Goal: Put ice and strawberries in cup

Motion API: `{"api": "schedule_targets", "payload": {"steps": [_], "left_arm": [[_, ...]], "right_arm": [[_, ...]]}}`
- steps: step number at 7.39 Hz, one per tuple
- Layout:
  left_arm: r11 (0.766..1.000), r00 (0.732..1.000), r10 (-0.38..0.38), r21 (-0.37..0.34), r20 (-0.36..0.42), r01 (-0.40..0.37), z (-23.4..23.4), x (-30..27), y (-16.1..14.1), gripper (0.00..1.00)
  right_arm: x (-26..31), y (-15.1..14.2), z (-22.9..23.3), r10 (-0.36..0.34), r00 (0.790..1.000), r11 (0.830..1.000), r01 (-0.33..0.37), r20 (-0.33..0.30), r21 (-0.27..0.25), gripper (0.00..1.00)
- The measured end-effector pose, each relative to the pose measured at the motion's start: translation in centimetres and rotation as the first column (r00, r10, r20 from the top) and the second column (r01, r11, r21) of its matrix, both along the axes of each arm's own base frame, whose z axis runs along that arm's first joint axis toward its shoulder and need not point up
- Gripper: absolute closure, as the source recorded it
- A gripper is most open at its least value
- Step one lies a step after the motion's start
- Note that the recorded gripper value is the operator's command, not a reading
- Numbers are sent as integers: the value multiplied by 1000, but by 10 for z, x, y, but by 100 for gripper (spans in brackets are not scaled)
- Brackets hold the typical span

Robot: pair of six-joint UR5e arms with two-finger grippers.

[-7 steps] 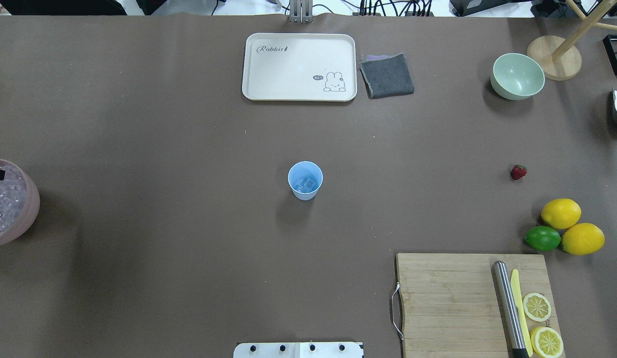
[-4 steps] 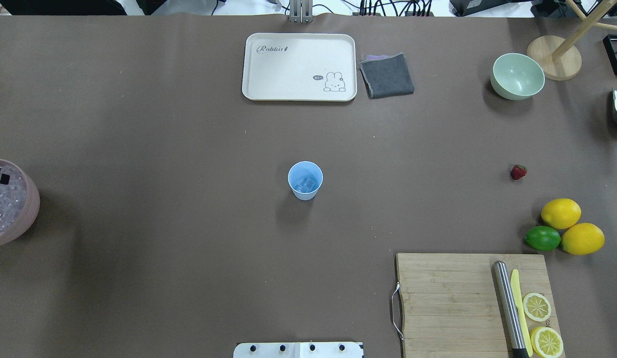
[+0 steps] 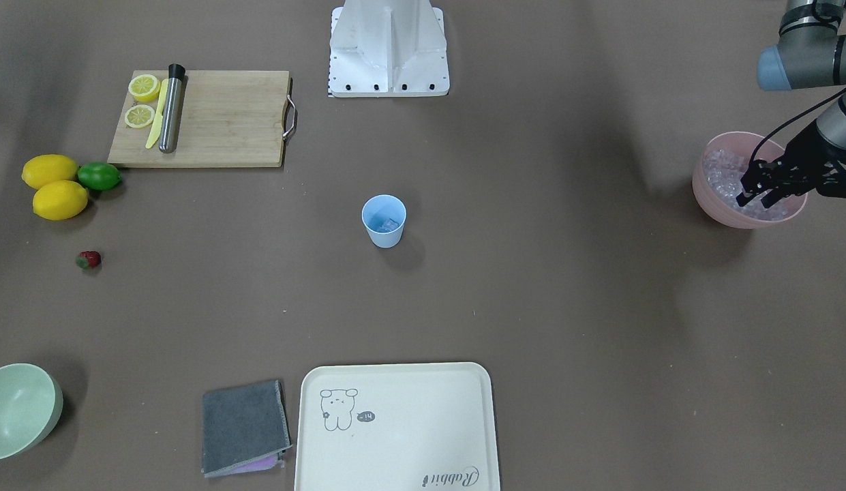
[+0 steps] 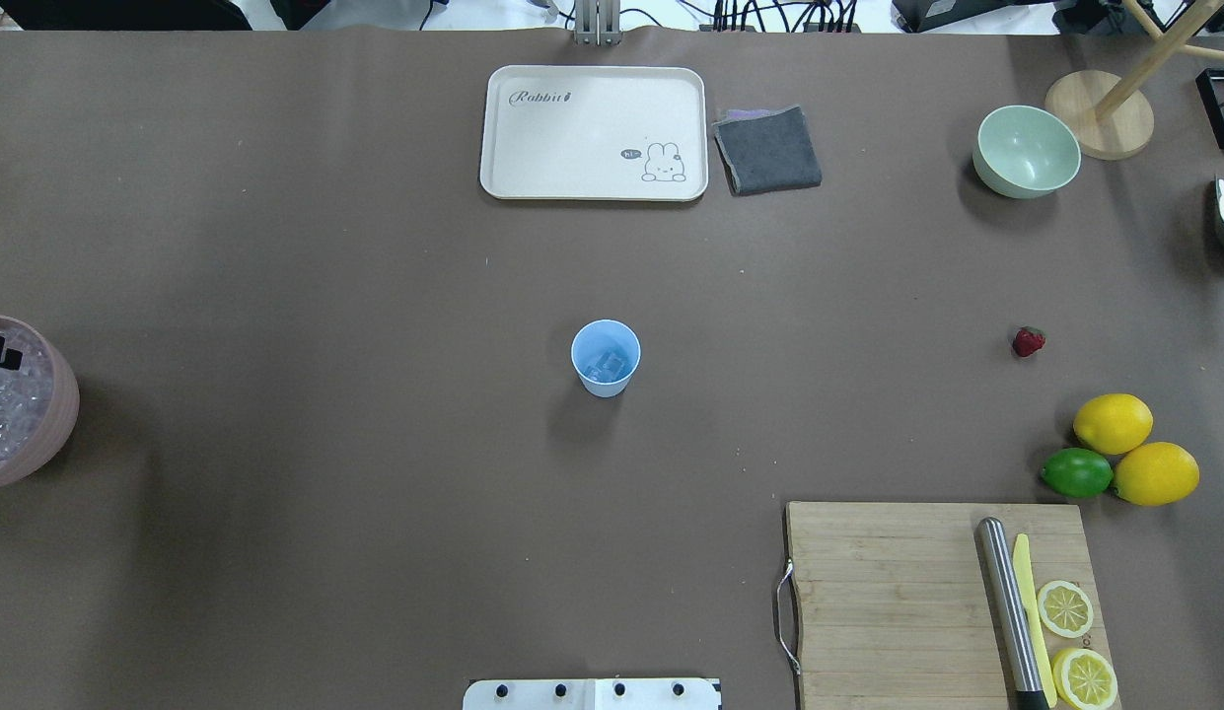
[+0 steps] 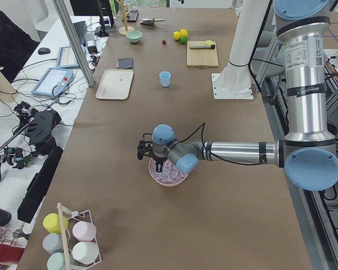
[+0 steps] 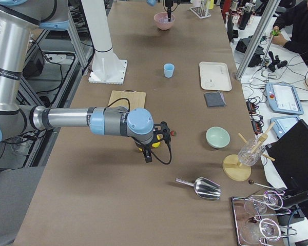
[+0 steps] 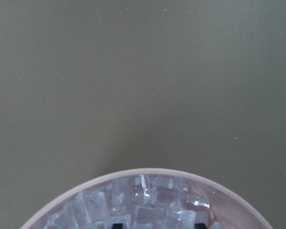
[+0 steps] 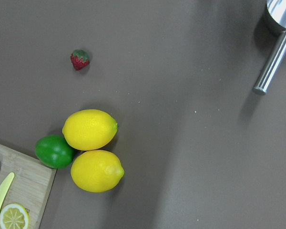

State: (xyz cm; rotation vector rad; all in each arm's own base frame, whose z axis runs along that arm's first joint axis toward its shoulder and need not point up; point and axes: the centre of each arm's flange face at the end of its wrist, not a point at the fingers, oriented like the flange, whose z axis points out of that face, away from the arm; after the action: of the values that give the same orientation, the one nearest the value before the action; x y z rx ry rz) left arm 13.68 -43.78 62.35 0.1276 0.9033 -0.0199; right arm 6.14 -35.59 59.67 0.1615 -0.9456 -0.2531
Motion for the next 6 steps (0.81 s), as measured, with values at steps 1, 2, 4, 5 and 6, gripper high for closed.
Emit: {"api": "schedule_targets", "payload": {"steps": [1,2,4,5,6], "left_arm": [[1000,1000,0,-2,0,0,1,0,1,46],[1000,1000,-1,-2,0,1,2,-1,2,48],[1000,1000,-1,-5,1,1,4,-1,3,50],[1000,1000,-2,-6,0,2,5,-1,3,64],[1000,1000,-3,-6,-2,3,5,-1,4,100]], "right_arm": [[0,0,0,0,1000,1000,0,0,1,0],[0,-1,-1,0,1000,1000,0,0,3,0],[0,-1,-4,1,1000,1000,-1,0,7,0],[0,-1,-4,1,1000,1000,-1,0,7,0],[0,-1,-5,1,1000,1000,-1,0,8,0]]}}
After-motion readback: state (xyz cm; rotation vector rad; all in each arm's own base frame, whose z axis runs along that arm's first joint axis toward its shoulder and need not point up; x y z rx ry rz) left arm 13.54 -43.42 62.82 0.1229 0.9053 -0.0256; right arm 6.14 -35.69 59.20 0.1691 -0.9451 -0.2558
